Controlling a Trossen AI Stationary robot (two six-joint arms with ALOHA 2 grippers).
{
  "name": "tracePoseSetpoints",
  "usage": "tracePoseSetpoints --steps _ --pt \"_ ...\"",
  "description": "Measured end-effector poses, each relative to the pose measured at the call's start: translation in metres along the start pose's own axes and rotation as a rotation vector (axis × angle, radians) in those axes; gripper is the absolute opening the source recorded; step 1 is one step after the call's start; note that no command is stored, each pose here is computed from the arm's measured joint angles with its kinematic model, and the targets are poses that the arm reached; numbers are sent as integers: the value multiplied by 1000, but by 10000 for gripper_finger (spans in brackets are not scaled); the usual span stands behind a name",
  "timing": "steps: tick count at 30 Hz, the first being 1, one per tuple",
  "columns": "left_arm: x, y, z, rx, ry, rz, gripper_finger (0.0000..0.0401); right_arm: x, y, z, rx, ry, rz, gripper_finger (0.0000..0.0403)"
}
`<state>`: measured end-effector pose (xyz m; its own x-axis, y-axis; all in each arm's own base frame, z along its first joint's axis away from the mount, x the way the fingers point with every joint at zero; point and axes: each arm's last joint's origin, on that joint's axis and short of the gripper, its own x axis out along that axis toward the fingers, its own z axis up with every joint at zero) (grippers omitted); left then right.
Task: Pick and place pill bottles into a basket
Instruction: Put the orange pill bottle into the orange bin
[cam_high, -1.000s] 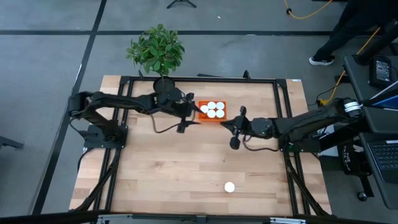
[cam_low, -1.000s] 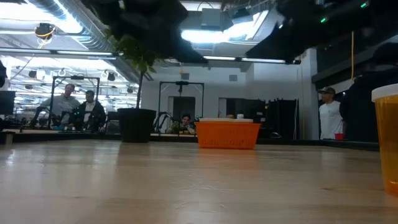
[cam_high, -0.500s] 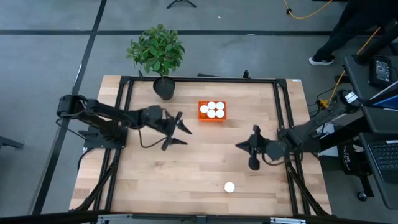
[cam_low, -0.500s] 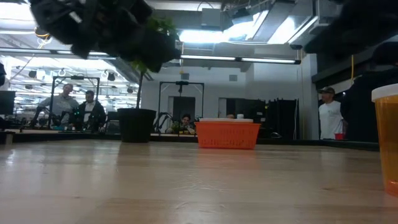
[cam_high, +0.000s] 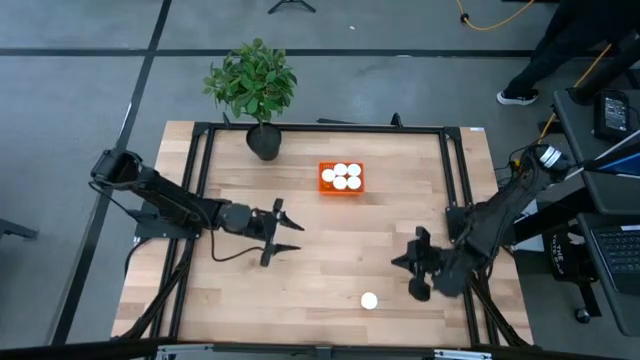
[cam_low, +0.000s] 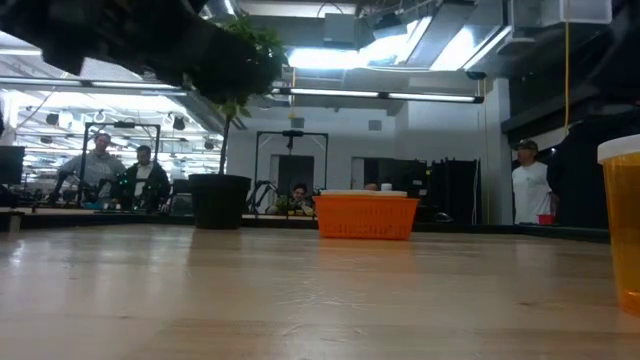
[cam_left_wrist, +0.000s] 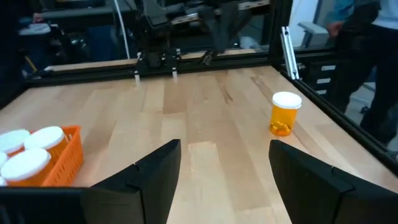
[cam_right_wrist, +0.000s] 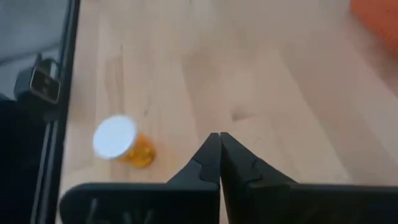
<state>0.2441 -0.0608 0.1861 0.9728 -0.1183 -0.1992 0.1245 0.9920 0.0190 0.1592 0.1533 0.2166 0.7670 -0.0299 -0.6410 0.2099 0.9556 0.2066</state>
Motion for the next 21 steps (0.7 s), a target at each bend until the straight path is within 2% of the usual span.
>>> tracePoseSetpoints --steps 5,9,15,21 --pt "-3 -16 0 -19 -5 -20 239 -1 38 -9 -40 88 -48 1" --pt "-5 -28 0 -10 -11 -35 239 -3 66 -26 -39 49 -36 1" --pt "-8 -38 2 -6 -27 -40 239 3 92 -58 -31 -79 21 11" --pt "-9 -42 5 -15 -60 -46 239 21 100 -84 -83 -69 4 21"
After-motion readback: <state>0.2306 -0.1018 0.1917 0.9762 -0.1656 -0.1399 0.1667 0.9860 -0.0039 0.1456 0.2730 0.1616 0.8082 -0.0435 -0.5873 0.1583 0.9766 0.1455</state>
